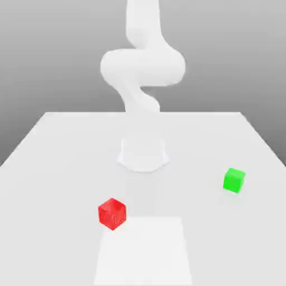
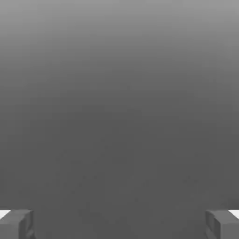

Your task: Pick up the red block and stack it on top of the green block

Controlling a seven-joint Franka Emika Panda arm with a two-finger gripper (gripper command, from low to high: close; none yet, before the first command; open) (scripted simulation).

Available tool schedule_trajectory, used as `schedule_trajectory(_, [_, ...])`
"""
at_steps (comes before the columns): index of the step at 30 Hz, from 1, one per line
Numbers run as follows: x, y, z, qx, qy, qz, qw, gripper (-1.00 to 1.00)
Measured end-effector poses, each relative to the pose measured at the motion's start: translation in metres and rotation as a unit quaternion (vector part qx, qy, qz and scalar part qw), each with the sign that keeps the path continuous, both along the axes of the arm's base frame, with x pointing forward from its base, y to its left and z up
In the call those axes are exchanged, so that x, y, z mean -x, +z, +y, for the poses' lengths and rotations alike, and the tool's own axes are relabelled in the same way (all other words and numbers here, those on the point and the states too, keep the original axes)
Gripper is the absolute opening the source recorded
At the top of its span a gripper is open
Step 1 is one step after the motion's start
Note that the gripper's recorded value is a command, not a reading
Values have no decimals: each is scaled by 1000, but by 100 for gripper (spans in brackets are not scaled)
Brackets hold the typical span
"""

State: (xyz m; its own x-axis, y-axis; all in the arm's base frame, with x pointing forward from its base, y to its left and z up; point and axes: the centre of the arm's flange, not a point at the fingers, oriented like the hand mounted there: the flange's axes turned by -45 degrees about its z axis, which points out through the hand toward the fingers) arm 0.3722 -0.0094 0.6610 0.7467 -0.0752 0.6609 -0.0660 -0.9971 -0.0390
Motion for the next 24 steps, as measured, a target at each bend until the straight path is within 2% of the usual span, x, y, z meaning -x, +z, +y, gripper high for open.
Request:
schedule_trajectory(4, [-32,-99,-19,-29,-55,72,995,0])
schedule_trajectory(8, [-39,-199,-38,-55,-112,143,982,0])
schedule_trajectory(12, [-20,-300,-54,-80,-175,217,957,0])
schedule_trajectory(17, [35,-428,-67,-107,-259,310,908,0])
schedule_trajectory(19, [48,-468,-70,-113,-279,328,895,0])
schedule_trajectory(23, [53,-507,-69,-114,-282,335,892,0])
schedule_trajectory(24, [54,-514,-69,-114,-282,335,892,-100])
